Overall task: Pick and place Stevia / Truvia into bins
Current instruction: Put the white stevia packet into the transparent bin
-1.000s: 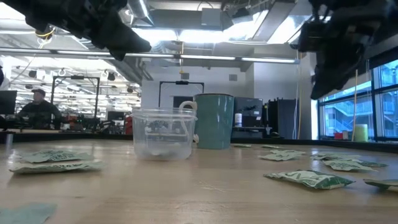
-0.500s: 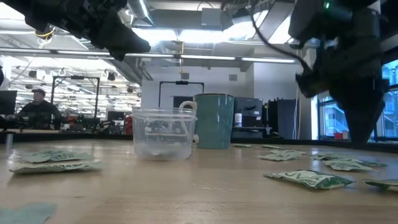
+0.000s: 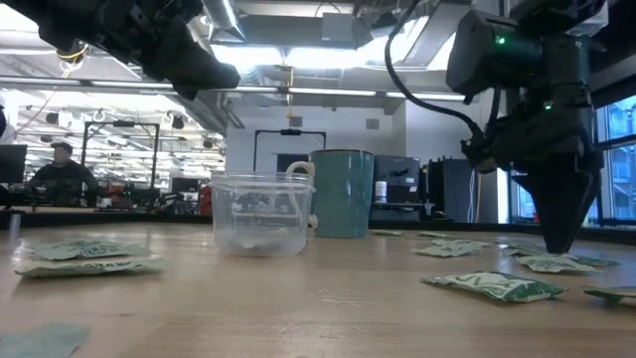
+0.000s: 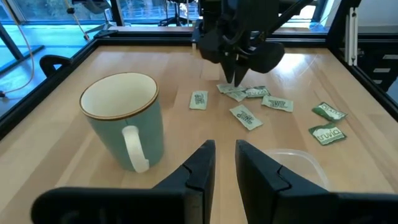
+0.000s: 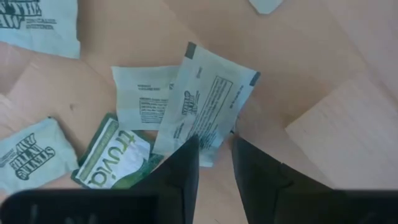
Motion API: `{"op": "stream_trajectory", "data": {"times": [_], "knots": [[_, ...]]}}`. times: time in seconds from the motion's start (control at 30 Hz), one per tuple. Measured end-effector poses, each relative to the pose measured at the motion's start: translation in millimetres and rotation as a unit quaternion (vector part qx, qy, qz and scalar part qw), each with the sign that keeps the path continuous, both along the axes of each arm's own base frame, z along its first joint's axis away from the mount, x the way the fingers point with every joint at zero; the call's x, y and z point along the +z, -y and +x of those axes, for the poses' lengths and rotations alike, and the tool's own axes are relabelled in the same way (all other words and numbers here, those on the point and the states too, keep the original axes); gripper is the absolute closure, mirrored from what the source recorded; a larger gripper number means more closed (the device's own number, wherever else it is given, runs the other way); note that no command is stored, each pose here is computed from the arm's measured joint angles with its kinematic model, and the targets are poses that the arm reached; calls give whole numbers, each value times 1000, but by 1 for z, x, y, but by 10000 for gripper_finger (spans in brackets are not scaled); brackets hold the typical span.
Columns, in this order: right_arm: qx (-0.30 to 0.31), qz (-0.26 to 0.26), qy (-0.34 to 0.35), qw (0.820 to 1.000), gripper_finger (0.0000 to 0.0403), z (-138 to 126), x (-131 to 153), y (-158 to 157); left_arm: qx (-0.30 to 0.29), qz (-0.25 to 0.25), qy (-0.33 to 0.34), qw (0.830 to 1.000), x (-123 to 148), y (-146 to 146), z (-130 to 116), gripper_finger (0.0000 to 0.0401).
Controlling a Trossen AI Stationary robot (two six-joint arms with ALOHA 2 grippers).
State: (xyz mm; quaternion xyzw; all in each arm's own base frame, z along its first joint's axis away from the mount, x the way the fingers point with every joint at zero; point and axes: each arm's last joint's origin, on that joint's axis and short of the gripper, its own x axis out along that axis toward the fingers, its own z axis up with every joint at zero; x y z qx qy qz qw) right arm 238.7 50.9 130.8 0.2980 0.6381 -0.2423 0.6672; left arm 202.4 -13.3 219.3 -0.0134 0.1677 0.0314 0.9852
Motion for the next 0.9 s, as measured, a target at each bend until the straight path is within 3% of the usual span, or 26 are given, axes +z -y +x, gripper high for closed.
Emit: {"op": "stream_trajectory", "data": {"times": [0.2, 0.5, 0.7, 0.9], "knots": [[1, 0, -9, 1000, 317, -1, -2, 0, 0, 0, 0, 1000, 0, 0, 0, 342], [2, -5, -17, 1000, 396, -3, -2, 1, 1, 0, 0, 1000, 0, 0, 0, 342], [3, -15, -38, 999, 396, -1, 9, 0, 1, 0, 0, 1000, 0, 0, 0, 342], [30, -47, -46, 997, 401, 10, 38, -1, 1, 1, -2, 1000, 0, 0, 0, 342]]}}
